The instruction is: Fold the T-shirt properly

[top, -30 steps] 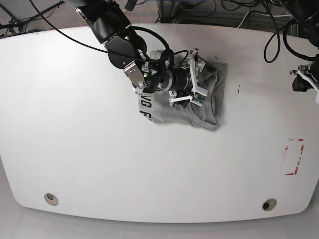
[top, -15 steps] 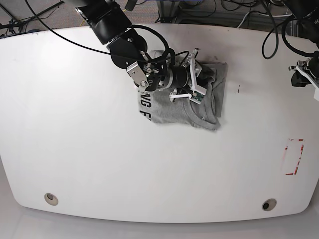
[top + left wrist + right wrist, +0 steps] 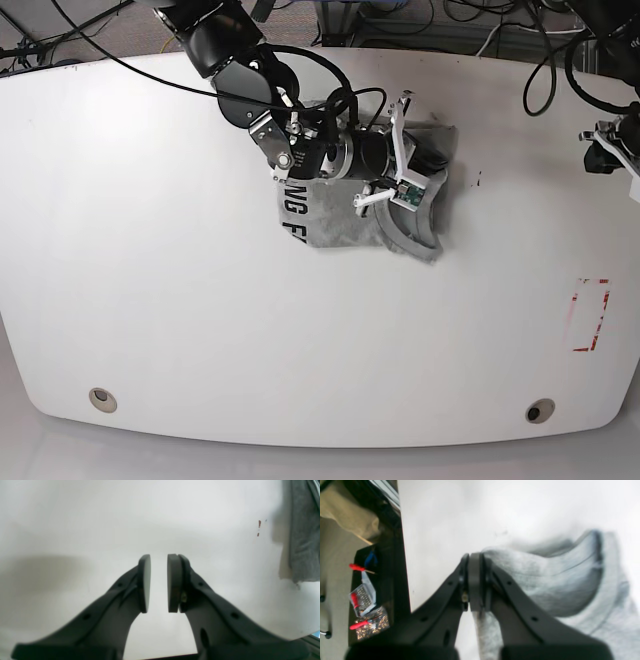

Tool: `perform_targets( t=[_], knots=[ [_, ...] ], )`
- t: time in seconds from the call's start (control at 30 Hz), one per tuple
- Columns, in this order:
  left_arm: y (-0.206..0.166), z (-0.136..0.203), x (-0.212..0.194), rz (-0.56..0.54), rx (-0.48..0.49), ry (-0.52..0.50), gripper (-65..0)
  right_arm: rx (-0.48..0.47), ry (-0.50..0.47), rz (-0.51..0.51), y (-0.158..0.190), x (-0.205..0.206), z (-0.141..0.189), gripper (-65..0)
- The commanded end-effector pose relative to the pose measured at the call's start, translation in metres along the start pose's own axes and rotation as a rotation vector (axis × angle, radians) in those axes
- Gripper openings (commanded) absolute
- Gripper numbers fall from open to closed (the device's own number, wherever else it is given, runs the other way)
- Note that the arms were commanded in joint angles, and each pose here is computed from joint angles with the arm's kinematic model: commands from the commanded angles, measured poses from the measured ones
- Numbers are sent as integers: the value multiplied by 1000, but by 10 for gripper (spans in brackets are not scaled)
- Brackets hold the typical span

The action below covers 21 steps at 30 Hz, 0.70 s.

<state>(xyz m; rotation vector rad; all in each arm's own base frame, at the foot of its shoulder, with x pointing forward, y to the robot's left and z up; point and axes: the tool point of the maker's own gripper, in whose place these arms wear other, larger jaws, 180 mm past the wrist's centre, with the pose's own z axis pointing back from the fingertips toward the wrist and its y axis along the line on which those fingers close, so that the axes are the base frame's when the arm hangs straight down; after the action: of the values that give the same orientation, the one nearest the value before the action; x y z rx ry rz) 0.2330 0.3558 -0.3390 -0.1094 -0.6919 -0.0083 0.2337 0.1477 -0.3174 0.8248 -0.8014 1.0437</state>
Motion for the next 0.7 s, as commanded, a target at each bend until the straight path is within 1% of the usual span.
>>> perform_targets(
  t=[0.0, 0.17, 0.23, 0.3, 0.37, 0.43, 0.53, 0.6, 0.63, 0.67],
  knots=[
    [0, 4, 11, -15, 2, -39, -547, 19, -61, 29, 6, 28, 0, -650],
    [-2, 4, 10, -17, 0, -37, -547, 98, -148, -20, 24, 53, -5, -650],
    [-2, 4, 3, -15, 0, -19, -547, 120, -178, -33, 30, 63, -7, -650],
    [-2, 4, 1, -13, -1, -14, -547, 130, -184, -37, 34, 67, -11, -650],
    [-2, 4, -1, -12, -1, -10, -547, 168, -160, -44, 44, 63, -23, -650],
    [-2, 4, -1, -11, -2, -10, -547, 184, -128, -38, 45, 59, -32, -650],
    [-2, 4, 0, -13, -1, -13, -547, 226, -40, -45, 52, 38, -51, -650],
    [-3, 4, 2, -14, -5, -18, -547, 247, -29, -62, 56, 31, -61, -650],
    [-3, 4, 2, -14, -5, -19, -547, 252, -26, -74, 57, 27, -65, -642],
    [-3, 4, 4, -15, -5, -22, -547, 257, -17, -91, 57, 21, -69, -617]
  ],
)
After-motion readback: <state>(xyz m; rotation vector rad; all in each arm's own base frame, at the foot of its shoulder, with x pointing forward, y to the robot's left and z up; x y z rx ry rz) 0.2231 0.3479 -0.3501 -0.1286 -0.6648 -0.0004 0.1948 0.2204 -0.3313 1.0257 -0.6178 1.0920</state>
